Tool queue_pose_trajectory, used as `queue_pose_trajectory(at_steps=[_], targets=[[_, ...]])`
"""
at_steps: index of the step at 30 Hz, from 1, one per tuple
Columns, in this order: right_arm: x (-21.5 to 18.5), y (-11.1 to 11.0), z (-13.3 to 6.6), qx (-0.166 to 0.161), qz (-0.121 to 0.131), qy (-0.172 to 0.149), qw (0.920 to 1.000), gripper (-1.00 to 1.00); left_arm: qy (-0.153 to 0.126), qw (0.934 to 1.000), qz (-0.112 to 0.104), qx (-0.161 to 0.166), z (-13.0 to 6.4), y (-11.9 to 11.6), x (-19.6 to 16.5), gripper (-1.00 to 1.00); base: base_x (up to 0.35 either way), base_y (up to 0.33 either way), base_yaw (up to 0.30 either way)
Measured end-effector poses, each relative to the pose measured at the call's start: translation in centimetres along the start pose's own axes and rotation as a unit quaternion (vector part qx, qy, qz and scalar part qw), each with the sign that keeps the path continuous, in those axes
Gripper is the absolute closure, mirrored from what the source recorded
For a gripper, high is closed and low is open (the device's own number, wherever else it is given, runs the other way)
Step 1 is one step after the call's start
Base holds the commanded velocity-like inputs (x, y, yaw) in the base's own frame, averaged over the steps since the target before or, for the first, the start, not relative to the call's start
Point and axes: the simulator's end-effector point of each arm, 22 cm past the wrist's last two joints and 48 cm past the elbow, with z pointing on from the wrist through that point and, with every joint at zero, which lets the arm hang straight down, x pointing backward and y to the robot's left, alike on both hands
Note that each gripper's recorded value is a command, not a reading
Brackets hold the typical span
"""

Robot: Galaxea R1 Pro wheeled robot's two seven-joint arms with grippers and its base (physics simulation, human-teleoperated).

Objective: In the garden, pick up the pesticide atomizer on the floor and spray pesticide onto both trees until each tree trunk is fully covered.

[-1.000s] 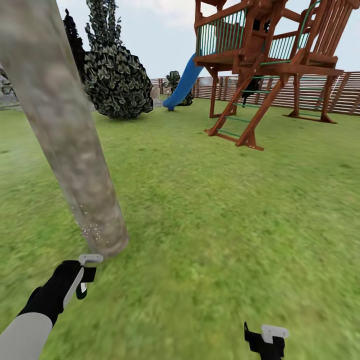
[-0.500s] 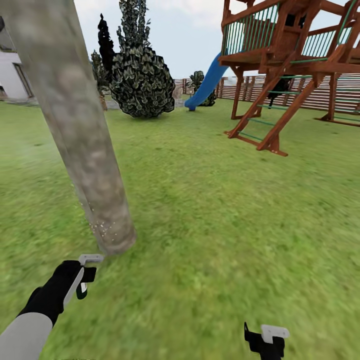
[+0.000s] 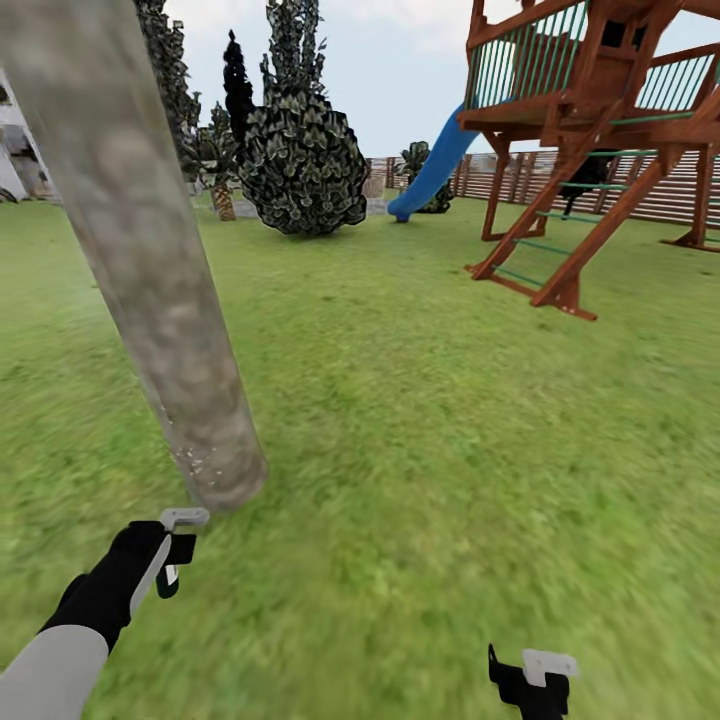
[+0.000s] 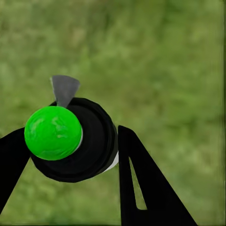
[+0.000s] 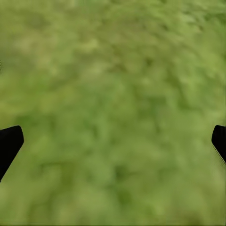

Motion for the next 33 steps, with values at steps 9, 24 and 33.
queue_pose_trajectory(at_steps=[9,24,33], targets=[[0.02,0.0,-0.01,0.0,0.0,0.0,1.0,-1.0,0.0,1.0,0.001,0.004,-0.05,-0.7,-0.03,1.0,0.117,-0.255,0.028],[0.02,0.0,-0.01,0.0,0.0,0.0,1.0,-1.0,-0.001,1.0,0.0,0.003,-0.05,-0.66,-0.07,1.0,0.117,-0.255,0.176],[0.0,0.0,0.0,0.0,0.0,0.0,1.0,-1.0,-0.002,1.0,0.0,0.003,-0.05,-0.67,-0.1,1.0,0.113,-0.255,0.277]])
